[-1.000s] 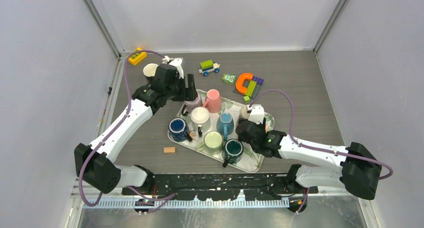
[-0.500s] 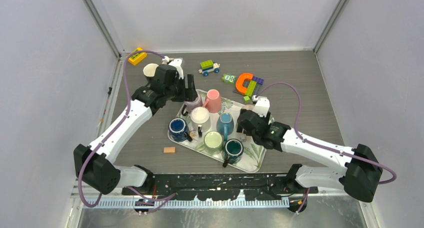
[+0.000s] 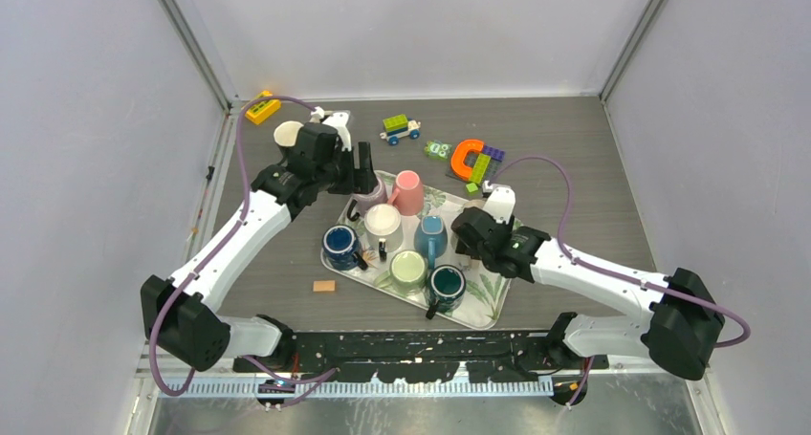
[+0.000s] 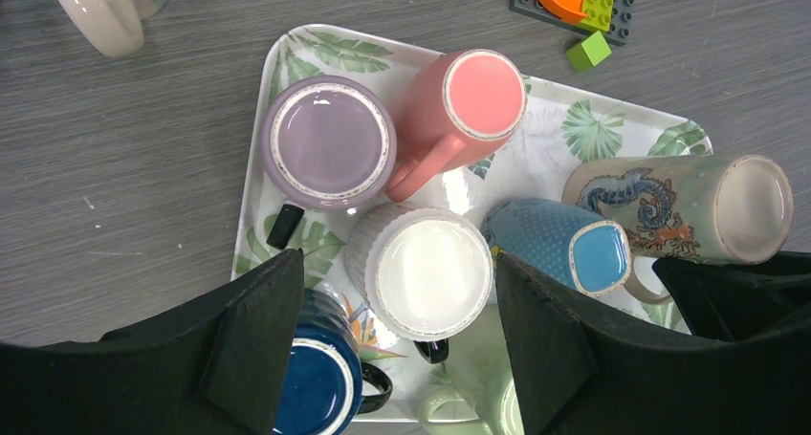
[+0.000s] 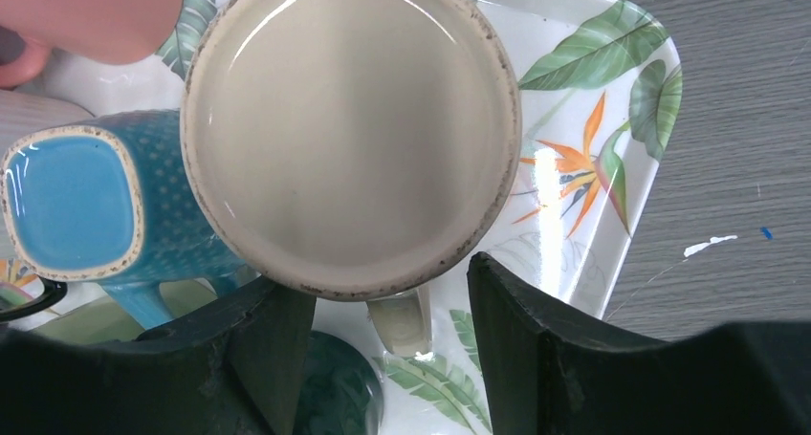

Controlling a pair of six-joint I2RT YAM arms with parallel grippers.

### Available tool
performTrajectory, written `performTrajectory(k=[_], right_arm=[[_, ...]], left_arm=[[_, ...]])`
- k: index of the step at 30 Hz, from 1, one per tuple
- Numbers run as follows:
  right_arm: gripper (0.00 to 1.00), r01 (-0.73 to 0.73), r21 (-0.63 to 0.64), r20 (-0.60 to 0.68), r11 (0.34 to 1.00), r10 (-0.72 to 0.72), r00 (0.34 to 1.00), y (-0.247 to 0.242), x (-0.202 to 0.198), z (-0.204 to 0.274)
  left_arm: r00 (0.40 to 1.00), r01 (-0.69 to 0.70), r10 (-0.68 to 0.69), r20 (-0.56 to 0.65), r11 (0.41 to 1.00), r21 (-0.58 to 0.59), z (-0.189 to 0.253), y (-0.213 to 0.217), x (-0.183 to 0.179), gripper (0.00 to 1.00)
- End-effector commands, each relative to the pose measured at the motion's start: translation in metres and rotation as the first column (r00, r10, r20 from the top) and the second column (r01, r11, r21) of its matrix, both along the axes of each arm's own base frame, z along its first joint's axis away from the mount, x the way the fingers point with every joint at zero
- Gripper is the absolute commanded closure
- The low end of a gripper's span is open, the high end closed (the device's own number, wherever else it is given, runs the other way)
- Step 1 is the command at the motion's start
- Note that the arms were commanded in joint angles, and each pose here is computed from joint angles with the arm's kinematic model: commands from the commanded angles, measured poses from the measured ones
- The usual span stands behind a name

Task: Turn the mug right side up
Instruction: Turn over the cup on the tray.

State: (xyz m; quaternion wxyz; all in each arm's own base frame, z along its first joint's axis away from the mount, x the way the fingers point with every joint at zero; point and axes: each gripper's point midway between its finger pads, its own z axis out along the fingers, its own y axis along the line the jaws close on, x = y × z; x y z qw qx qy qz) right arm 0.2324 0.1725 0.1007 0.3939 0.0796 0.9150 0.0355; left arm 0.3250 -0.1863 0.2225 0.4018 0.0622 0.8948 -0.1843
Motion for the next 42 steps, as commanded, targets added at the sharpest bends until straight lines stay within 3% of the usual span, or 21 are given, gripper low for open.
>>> performTrajectory(k=[1,13,27,31,36,42], right_arm=[[0.4,0.031,0.047,0.021,0.998,-0.032,0.999,-0.003,0.009,0.006],[0.56,0.016,0.058,-0.016,0.998,-0.015,1.0,0.0,0.014,-0.004],[0.65,0.032,0.007,-0.043,0.999,-0.032,0.999,-0.007,0.016,-0.011],[0.75,0.028,-0.015,-0.049,1.0,-0.028,0.998,-0.008,0.017,-0.012],[0.97,0.02,-0.022,-0.051,1.0,-0.021,0.998,-0.006,0.019,-0.006],[1.0,0.019,-0.006,0.002,1.0,-0.019,1.0,-0.007,0.026,0.028]], left_arm=[[0.999,0.017,-0.017,0.034,1.0,-0.023,0.014,-0.001,-0.004,0.25],[1.0,0.013,-0.012,0.029,1.0,-0.027,0.014,0.0,-0.006,0.25],[1.0,0.011,-0.01,0.028,0.999,-0.033,0.016,-0.001,-0.005,0.25],[1.0,0.014,-0.013,0.025,0.999,-0.042,0.016,-0.003,-0.006,0.25],[1.0,0.019,-0.017,0.026,0.998,-0.065,0.021,-0.005,-0.008,0.25],[0.999,0.044,-0.042,0.014,0.986,-0.159,0.034,-0.018,-0.015,0.25]])
